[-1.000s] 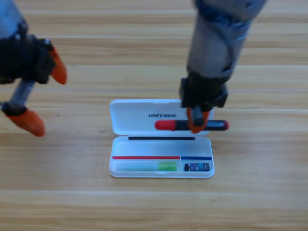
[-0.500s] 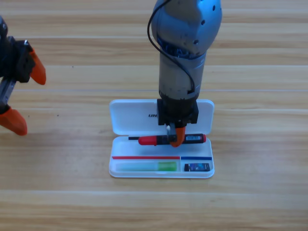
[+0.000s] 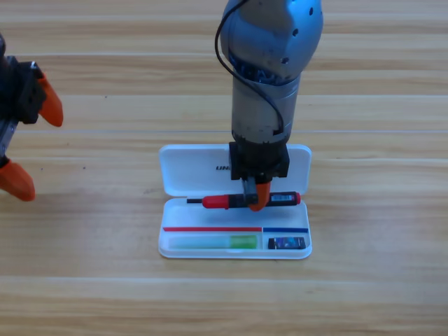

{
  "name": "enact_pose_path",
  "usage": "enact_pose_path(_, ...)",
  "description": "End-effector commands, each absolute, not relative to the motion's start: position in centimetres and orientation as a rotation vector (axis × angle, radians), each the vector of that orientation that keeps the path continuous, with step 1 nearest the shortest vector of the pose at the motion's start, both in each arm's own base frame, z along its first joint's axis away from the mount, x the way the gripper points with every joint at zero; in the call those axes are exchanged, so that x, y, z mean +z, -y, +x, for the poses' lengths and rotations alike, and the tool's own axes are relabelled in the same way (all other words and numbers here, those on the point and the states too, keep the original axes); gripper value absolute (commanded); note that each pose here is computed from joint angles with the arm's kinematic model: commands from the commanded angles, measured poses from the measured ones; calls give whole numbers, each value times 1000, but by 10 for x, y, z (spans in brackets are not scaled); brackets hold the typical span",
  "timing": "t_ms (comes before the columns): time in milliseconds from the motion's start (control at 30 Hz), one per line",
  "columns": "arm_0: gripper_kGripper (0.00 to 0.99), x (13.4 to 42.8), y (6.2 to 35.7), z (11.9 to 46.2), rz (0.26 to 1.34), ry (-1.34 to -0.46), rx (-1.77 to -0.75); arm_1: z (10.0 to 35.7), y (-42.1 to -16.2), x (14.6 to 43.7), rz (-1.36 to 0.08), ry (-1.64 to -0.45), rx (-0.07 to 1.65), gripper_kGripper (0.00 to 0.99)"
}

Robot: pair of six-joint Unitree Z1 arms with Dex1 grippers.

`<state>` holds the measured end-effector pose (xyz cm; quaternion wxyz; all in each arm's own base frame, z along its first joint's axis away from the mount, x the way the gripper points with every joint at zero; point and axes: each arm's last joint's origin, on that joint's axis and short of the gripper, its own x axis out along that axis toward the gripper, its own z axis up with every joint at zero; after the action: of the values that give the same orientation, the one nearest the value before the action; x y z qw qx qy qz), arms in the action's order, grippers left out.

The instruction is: Clean up eraser and pencils

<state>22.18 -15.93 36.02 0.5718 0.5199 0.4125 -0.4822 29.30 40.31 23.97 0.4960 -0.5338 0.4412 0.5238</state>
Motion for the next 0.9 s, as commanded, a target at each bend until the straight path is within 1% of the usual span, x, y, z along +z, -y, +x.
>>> enact_pose_path(33, 990, 355, 156, 222, 1214, -982, -1142, 289, -412, 208, -1343, -1151, 1259, 388)
enact_pose_path(67, 990, 354, 157, 223, 1214, -982, -1142, 289, -411, 209, -1339, -1154, 1255, 597)
enact_pose_path(100, 990, 354, 157, 223, 1214, -982, -1142, 288, -411, 211, -1336, -1152, 1253, 753)
enact_pose_path(133, 990, 354, 157, 223, 1214, -982, -1142, 288, -410, 213, -1332, -1151, 1249, 782)
enact_pose_path(267, 990, 353, 157, 223, 1214, -985, -1145, 286, -408, 224, -1318, -1133, 1248, 792)
enact_pose_path(367, 990, 352, 157, 223, 1214, -985, -1145, 284, -406, 235, -1298, -1118, 1249, 850)
enact_pose_path(433, 990, 351, 157, 223, 1212, -984, -1146, 275, -401, 256, -1271, -1099, 1274, 861)
enact_pose_path(500, 990, 350, 159, 226, 1212, -980, -1144, 260, -391, 290, -1228, -1060, 1314, 861)
enact_pose_path(567, 990, 348, 161, 231, 1208, -975, -1140, 240, -372, 335, -1159, -1003, 1356, 861)
enact_pose_path(633, 990, 345, 164, 241, 1190, -976, -1138, 216, -345, 380, -1099, -920, 1390, 867)
enact_pose_path(700, 990, 342, 167, 248, 1177, -981, -1146, 191, -314, 415, -1045, -855, 1421, 877)
enact_pose_path(800, 990, 341, 169, 252, 1169, -986, -1147, 160, -273, 447, -941, -803, 1477, 890)
enact_pose_path(900, 990, 341, 170, 256, 1161, -987, -1143, 137, -242, 458, -828, -749, 1489, 937)
